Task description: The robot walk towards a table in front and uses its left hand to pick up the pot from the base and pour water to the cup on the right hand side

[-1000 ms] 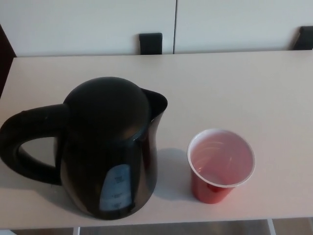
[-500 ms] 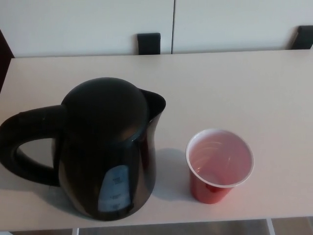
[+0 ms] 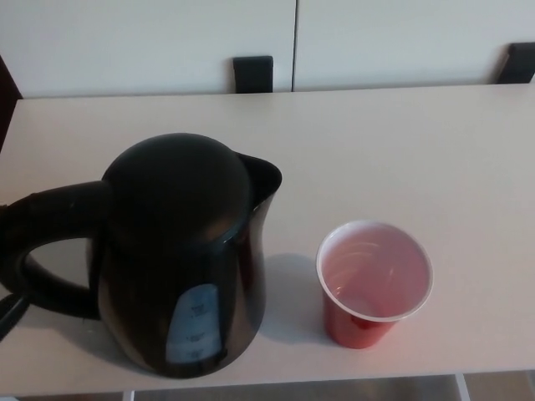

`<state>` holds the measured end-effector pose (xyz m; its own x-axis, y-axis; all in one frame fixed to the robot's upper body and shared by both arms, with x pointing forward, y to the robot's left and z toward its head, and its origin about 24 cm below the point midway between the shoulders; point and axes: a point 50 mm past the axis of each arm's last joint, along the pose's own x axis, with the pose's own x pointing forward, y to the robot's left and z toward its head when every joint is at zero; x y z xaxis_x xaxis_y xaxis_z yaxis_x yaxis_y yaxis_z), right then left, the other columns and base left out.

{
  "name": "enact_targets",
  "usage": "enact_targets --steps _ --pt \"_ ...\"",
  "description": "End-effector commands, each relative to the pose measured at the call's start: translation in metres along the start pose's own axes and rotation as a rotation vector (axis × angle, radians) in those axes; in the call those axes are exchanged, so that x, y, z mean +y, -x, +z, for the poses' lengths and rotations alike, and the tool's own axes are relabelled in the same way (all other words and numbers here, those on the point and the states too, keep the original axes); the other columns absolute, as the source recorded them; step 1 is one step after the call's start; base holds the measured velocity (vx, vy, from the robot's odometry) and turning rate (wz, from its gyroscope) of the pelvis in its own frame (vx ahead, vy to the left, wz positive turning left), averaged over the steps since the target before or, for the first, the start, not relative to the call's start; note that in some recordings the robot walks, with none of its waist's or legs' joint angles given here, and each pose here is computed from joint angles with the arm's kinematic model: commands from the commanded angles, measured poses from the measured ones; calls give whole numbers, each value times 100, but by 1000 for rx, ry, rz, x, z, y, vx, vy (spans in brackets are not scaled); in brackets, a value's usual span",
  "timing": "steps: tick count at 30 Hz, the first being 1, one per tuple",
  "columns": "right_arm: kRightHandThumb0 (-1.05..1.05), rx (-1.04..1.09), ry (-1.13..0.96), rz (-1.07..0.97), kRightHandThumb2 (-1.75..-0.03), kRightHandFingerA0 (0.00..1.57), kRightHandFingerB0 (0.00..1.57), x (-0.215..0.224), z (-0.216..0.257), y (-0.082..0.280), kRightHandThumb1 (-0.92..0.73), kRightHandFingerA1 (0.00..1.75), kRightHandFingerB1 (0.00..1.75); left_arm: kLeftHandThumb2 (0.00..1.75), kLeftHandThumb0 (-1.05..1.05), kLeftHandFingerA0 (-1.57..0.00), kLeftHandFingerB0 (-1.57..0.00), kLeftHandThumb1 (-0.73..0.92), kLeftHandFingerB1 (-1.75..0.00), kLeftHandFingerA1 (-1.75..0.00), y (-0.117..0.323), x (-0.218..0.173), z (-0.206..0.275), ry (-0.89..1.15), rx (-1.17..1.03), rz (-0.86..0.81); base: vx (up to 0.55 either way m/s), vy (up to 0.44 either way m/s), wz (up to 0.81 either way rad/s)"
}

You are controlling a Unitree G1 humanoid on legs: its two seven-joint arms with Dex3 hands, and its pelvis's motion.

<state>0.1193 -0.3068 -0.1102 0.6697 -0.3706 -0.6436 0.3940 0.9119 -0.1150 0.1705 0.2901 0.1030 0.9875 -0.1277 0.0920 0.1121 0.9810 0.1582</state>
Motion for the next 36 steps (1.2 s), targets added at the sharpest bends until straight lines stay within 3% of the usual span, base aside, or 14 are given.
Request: enact_targets --steps 1,2,3,11,12,13,17,18,20,21,22,34,36 --pt "-16 17 -16 -22 -86 35 21 -7 0 0 -40 59 54 85 -10 -3 0 39 -49 -50 -5 -4 -8 -15 53 5 0 0 0" --pt "-17 24 -30 -20 -85 31 21 -8 0 -1 -39 58 54 84 -10 -3 0 38 -49 -50 -6 -5 -9 -12 52 2 0 0 0" --pt "-22 26 -33 -22 -56 40 31 -8 0 -1 -58 45 42 85 -10 -3 0 39 -49 -50 -7 -6 -9 -10 53 -3 0 0 0" --pt "-21 20 -23 -31 -57 43 33 -5 4 -3 -58 45 42 86 -8 -3 -1 41 -49 -50 -14 -8 -11 -1 56 -7 0 0 0" --pt "-20 16 -24 -28 -56 43 33 -5 4 -3 -58 45 42 52 -13 -15 -11 44 -32 -39 -14 -8 -11 5 57 -4 0 0 0" --pt "-20 14 -25 -26 -56 43 33 -5 4 -3 -58 45 42 52 -13 -15 -11 44 -32 -39 -14 -8 -12 7 58 -2 0 0 0" --pt "-21 -7 -5 -19 -57 43 32 -4 8 -3 -59 46 43 52 -13 -16 -11 44 -32 -39 -18 -6 -12 24 55 24 0 0 0" --pt "-17 -13 -4 -14 -86 36 23 -4 9 -3 -41 60 55 53 -14 -16 -11 45 -32 -38 -19 -5 -12 16 56 31 0 0 0" --pt "-17 -18 -10 -11 -86 34 23 -3 9 -3 -40 60 55 53 -14 -16 -11 45 -32 -38 -20 -4 -13 14 56 37 0 0 0" --pt "-21 -23 -3 -13 -57 43 32 -2 11 -3 -60 47 44 53 -14 -16 -12 46 -32 -38 -22 -3 -13 14 54 48 0 0 0" --pt "-19 -25 0 -10 -86 34 23 -1 12 -3 -40 59 55 53 -14 -17 -13 45 -32 -39 -23 -3 -13 17 53 53 0 0 0" --pt "-10 -48 -28 -3 -88 37 23 2 15 0 -43 60 54 53 -14 -21 -16 46 -34 -41 -29 -2 -16 34 41 96 0 0 0" --pt "-12 -58 -6 7 -88 39 23 3 18 -2 -42 62 56 55 -12 -28 -20 51 -36 -45 -36 -7 -21 79 49 159 0 0 0"
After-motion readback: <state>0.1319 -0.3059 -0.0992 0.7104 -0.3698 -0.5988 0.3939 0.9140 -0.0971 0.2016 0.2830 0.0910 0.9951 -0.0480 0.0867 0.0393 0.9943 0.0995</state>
